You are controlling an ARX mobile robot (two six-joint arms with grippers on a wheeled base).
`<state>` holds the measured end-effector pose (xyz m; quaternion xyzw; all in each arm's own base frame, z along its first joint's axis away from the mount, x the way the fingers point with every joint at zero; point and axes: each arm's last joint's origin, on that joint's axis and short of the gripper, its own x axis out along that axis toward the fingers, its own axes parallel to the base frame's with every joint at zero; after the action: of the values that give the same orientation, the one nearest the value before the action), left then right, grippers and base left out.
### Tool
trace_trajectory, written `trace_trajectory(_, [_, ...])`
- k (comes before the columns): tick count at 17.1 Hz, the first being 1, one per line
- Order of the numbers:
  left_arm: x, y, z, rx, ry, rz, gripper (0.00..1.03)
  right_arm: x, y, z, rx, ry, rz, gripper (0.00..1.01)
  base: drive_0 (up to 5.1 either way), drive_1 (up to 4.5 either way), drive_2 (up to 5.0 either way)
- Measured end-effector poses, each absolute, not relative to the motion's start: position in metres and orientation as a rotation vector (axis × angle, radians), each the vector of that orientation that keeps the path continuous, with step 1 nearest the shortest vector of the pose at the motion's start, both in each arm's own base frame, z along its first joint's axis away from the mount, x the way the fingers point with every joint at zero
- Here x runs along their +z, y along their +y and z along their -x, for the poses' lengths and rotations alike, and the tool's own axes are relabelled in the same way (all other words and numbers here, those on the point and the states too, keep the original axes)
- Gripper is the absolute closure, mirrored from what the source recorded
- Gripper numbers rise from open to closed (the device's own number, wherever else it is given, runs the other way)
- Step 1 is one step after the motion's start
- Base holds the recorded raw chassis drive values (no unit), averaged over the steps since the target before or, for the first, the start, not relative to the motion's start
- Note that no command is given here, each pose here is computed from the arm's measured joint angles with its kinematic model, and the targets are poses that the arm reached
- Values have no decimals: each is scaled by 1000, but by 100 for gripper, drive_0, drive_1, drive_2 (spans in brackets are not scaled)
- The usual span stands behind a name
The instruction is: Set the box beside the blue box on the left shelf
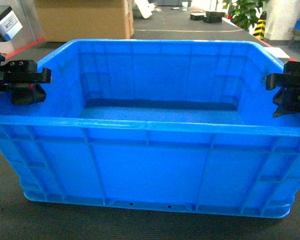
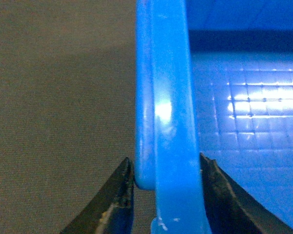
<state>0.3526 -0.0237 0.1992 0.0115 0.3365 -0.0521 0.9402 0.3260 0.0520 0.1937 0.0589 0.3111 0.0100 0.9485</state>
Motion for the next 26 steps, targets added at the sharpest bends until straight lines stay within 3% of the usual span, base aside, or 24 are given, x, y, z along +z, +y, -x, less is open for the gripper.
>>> trace_trajectory(2, [199,-21,-353,-94,688,-15,79,194,53,-326,7,631,-95,73,0,0,0])
trace_trajectory(4, [201,-22,-352,-86,680,-14,82,194,53,-326,-8,625,-93,80,0,0,0])
trace_trajectory(8, [203,-26,-337,-66,626,-5,83,197,57,-325,-11,609,-89,81,0,0,0])
trace_trajectory(15, [245,-36,-298,-13,377,20,83,235,59,-313,-12,380,-60,82,0,0,0])
trace_trajectory(20, [241,-37,-292,-1,386,20,84,229,58,-308,-13,391,-51,83,0,0,0])
trace_trajectory(26, [247,-39,-285,0,343,23,84,241,56,-300,-9,350,-52,83,0,0,0])
